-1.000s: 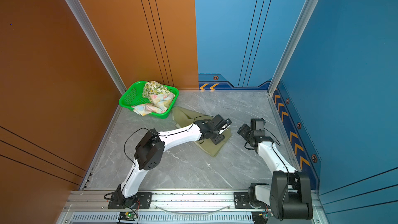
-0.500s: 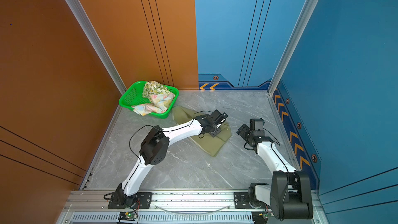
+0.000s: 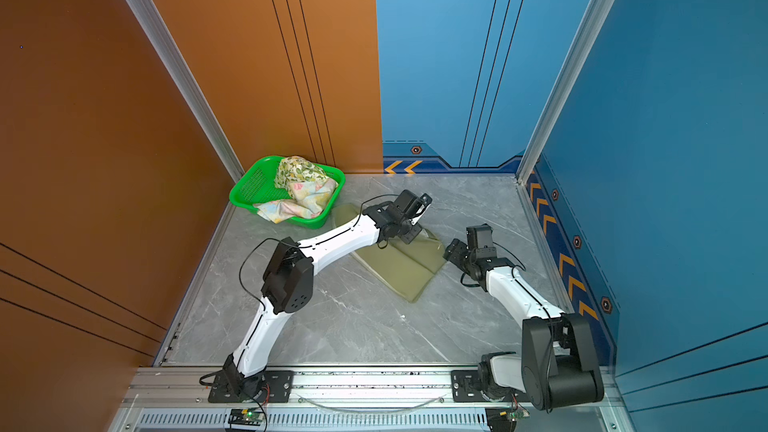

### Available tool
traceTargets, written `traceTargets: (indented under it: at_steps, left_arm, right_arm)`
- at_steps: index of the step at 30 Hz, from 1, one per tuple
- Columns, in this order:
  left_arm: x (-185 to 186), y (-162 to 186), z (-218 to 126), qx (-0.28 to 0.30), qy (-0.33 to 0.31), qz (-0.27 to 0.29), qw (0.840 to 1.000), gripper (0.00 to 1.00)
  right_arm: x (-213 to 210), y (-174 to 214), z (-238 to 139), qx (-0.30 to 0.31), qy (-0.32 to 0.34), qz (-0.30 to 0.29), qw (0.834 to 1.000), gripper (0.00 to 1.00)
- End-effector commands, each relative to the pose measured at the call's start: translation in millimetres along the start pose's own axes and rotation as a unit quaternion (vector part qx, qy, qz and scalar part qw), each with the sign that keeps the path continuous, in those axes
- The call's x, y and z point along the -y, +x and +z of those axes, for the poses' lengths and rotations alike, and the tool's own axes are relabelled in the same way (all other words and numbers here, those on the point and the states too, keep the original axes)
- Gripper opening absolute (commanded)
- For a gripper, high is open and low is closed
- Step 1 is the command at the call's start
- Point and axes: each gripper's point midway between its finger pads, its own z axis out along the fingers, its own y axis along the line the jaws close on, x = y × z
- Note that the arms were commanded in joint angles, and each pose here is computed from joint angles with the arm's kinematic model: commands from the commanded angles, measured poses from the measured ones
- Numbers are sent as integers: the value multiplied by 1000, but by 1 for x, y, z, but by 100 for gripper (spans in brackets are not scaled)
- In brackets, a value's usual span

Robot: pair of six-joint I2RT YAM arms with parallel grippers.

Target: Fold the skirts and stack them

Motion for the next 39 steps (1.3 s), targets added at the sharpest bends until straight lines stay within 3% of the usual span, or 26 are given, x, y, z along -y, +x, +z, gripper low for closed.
traceTargets:
  at_steps: [1, 10, 20, 24, 29, 36, 39]
  left_arm:
    - [-18, -34, -46, 47, 5, -34, 998, 0]
    - [-48, -83, -127, 125, -4, -72, 990, 0]
    - [-78, -160, -246, 263, 2, -118, 958, 0]
    - [-90, -167, -278, 290, -1, -129, 948, 0]
    - [-93, -116, -278, 250, -18, -143, 957, 0]
    - [-81, 55, -208, 176, -23, -253, 951, 0]
    - [-62, 109, -186, 157, -24, -274, 949, 0]
  right_arm:
    - [-10, -2, 2, 7, -24, -6, 1000, 78]
    - [-29, -25, -20, 47, -62, -10, 997, 79]
    - [-60, -98, -98, 152, -85, -6, 985, 79]
    - [-76, -111, -125, 173, -99, -22, 980, 79]
    - [-78, -87, -135, 155, -102, -52, 981, 79]
    - [-58, -5, -109, 79, -87, -87, 989, 79]
    - [-43, 36, -90, 32, -64, -111, 991, 79]
